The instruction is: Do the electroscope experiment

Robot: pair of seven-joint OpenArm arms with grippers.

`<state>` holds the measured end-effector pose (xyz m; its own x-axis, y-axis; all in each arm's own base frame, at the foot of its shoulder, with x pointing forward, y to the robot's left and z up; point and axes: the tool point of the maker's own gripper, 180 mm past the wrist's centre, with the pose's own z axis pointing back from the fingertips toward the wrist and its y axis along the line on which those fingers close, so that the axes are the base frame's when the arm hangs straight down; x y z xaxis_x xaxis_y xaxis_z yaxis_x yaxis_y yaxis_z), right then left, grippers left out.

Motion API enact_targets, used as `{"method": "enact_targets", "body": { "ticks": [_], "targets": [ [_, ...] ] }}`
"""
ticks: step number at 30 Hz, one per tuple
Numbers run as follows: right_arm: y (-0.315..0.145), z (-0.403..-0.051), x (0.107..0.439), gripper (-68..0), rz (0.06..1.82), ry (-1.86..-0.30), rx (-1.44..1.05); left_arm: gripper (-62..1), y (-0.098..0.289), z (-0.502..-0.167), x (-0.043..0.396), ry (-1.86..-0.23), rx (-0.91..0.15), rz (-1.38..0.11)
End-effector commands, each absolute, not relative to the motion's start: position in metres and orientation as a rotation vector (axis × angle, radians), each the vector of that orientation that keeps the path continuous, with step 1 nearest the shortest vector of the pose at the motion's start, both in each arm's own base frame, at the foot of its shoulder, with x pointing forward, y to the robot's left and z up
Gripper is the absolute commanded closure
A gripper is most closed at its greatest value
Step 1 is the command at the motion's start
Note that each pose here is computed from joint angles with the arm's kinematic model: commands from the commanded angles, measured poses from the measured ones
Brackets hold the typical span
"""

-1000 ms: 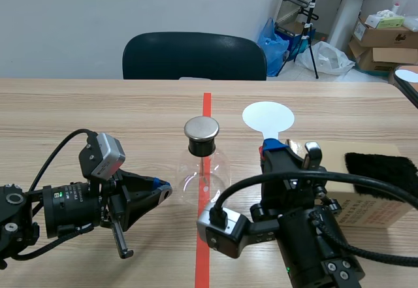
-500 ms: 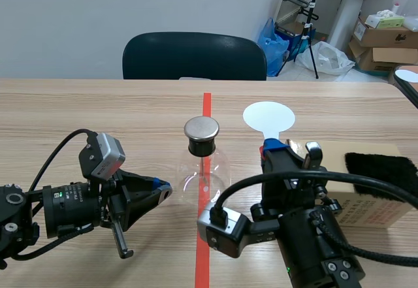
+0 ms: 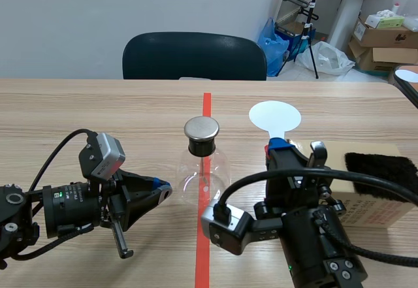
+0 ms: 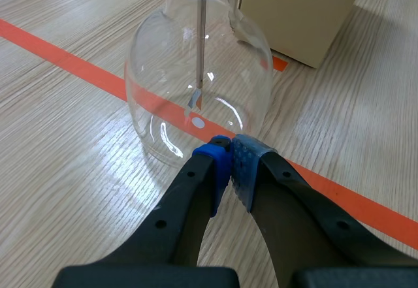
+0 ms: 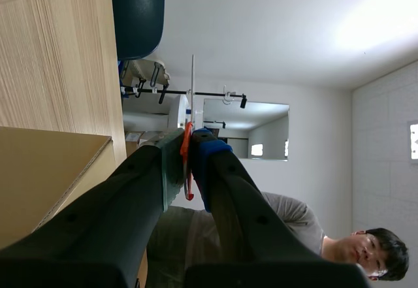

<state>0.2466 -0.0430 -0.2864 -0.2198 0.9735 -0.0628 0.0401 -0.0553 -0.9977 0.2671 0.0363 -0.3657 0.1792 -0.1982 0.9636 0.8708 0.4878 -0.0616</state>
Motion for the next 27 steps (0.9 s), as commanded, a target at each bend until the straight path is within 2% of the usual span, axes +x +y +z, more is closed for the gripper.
{"method": "enact_targets", "body": {
  "ticks": [1, 14, 27],
  "targets": [
    [-0.047, -0.276, 0.252, -1.0, 1.375, -1.395, -1.197, -2.9, 0.032, -0.352, 0.274, -1.192, -0.749, -0.855],
    [-0.044, -0.276, 0.251, -1.0, 1.389, -1.408, -1.187, -2.9, 0.032, -0.352, 0.274, -1.192, -0.749, -0.855],
    [-0.004, -0.279, 0.237, -1.0, 1.568, -1.568, -1.050, -2.9, 0.032, -0.352, 0.274, -1.192, -0.749, -0.855]
  ]
}}
